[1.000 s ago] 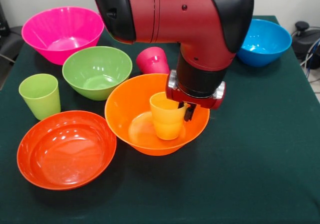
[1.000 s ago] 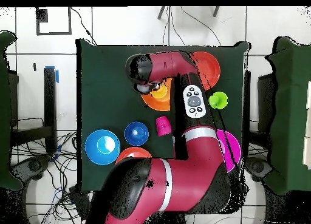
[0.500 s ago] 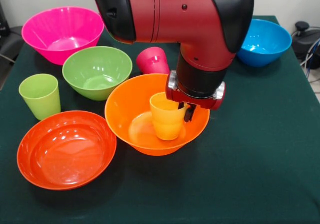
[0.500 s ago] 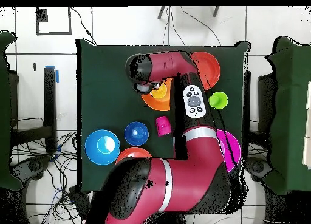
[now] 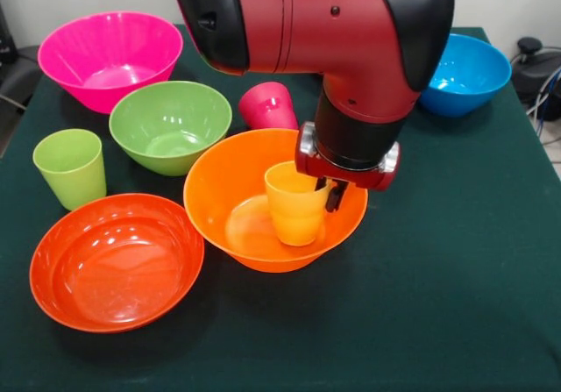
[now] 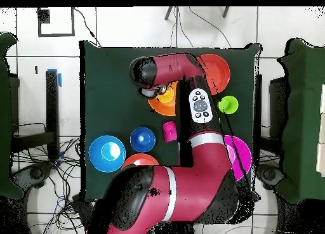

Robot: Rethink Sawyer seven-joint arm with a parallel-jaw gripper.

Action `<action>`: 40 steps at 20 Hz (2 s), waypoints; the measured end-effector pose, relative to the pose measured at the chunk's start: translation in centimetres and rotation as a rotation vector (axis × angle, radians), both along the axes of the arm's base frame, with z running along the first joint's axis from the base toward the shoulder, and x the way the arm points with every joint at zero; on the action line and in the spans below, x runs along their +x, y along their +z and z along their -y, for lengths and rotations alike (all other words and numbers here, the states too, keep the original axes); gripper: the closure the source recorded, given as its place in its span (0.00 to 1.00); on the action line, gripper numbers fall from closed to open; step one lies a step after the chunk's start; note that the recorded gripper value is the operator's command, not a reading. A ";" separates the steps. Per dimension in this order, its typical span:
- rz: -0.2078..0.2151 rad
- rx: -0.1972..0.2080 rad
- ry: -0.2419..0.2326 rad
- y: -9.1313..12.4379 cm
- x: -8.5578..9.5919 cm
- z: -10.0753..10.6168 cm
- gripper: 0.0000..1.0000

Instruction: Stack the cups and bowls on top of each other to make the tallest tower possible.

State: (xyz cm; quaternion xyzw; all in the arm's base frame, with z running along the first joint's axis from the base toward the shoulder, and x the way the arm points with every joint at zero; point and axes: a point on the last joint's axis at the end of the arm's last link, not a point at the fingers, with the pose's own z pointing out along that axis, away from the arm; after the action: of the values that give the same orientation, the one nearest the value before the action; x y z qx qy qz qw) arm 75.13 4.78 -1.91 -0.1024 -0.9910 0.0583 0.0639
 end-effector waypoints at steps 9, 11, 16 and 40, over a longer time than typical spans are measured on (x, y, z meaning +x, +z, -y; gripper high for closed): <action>-0.035 -0.011 0.016 0.2 -0.2 -1.6 1.00; -0.045 -0.014 0.012 0.3 0.0 -1.5 1.00; -0.092 -0.027 -0.008 0.3 0.5 -0.8 1.00; -0.191 -0.097 0.121 0.3 1.4 -0.1 1.00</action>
State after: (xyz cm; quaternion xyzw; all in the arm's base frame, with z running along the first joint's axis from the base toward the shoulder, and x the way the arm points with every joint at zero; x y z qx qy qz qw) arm 76.51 4.85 -1.61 -0.0391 -0.9807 0.1196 0.1496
